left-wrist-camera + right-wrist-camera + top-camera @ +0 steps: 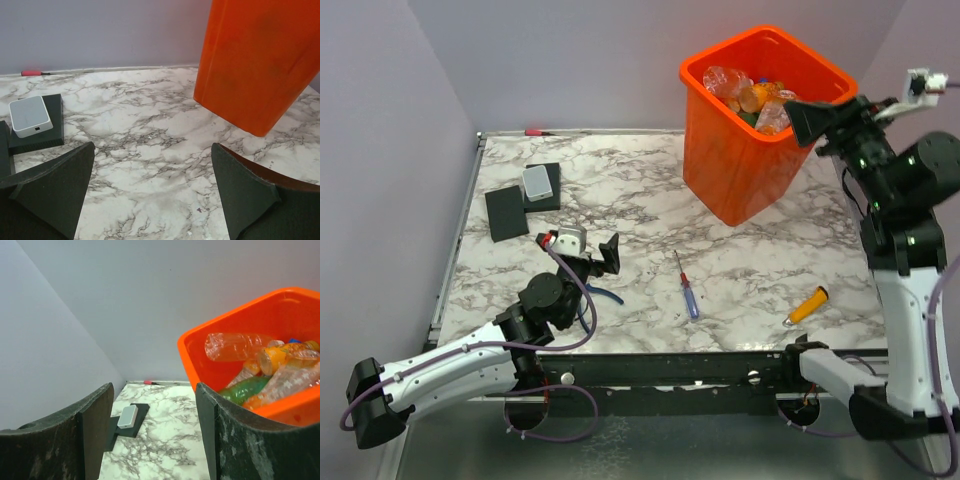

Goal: Put the plastic bottles in the bin
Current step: Reset both arms

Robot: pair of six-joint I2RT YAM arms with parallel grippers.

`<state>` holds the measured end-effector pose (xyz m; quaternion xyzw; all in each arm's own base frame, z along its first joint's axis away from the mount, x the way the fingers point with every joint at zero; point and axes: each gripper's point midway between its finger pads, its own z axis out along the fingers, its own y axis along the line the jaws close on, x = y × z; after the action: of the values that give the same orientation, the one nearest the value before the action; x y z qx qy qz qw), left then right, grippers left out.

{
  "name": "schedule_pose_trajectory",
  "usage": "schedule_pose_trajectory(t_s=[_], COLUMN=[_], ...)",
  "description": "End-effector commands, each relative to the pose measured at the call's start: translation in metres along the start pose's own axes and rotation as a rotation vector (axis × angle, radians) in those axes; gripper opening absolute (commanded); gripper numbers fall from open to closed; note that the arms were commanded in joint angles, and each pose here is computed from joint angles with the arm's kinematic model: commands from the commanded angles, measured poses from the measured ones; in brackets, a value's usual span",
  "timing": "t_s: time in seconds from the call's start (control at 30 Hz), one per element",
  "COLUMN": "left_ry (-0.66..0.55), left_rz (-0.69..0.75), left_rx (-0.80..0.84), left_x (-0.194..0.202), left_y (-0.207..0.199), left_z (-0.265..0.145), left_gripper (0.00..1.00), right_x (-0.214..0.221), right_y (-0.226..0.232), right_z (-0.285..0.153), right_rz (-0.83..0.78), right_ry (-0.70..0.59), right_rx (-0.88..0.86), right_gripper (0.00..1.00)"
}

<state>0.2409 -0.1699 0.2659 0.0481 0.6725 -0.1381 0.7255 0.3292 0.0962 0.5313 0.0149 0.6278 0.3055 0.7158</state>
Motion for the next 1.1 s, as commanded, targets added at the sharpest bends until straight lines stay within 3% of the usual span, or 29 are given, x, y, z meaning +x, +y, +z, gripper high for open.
schedule_pose_trajectory(t_s=[0.0, 0.13, 0.33, 0.47, 0.5, 0.53, 0.77, 0.93, 1.07], left_ry=[0.002, 0.014, 0.027, 0.045, 0.052, 0.061, 0.082, 0.160, 0.236], left_rz=[0.013, 0.033, 0.087, 0.069, 0.051, 0.045, -0.077, -0.126, -0.135], left_rx=[-0.019, -0.029, -0.103, -0.194, -0.216, -0.237, -0.390, -0.430, -0.423], left_x=[-0.004, -0.001, 0.004, 0.006, 0.007, 0.009, 0.021, 0.034, 0.049], left_y=[0.002, 0.002, 0.015, 0.027, 0.029, 0.032, 0.056, 0.069, 0.079], left_z=[0.000, 0.002, 0.000, -0.001, -0.001, -0.002, -0.010, -0.007, 0.001], left_gripper=[0.99, 0.99, 0.99, 0.99, 0.99, 0.99, 0.99, 0.99, 0.99], right_x=[0.020, 0.064, 0.133, 0.154, 0.158, 0.159, 0.186, 0.196, 0.219], right_y=[-0.014, -0.043, -0.052, -0.075, -0.081, -0.091, -0.165, -0.177, -0.190], right_z=[-0.050, -0.090, -0.131, -0.153, -0.157, -0.162, -0.181, -0.182, -0.183], right_rz=[-0.049, -0.033, 0.051, 0.097, 0.141, 0.161, 0.169, 0.249, 0.268], right_ry=[-0.040, -0.017, 0.068, 0.060, 0.048, 0.022, -0.018, -0.086, -0.030], right_rx=[0.085, 0.204, 0.192, 0.304, 0.346, 0.402, 0.773, 0.807, 0.868], right_gripper=[0.70, 0.70, 0.72, 0.74, 0.94, 0.99, 1.00, 1.00, 1.00])
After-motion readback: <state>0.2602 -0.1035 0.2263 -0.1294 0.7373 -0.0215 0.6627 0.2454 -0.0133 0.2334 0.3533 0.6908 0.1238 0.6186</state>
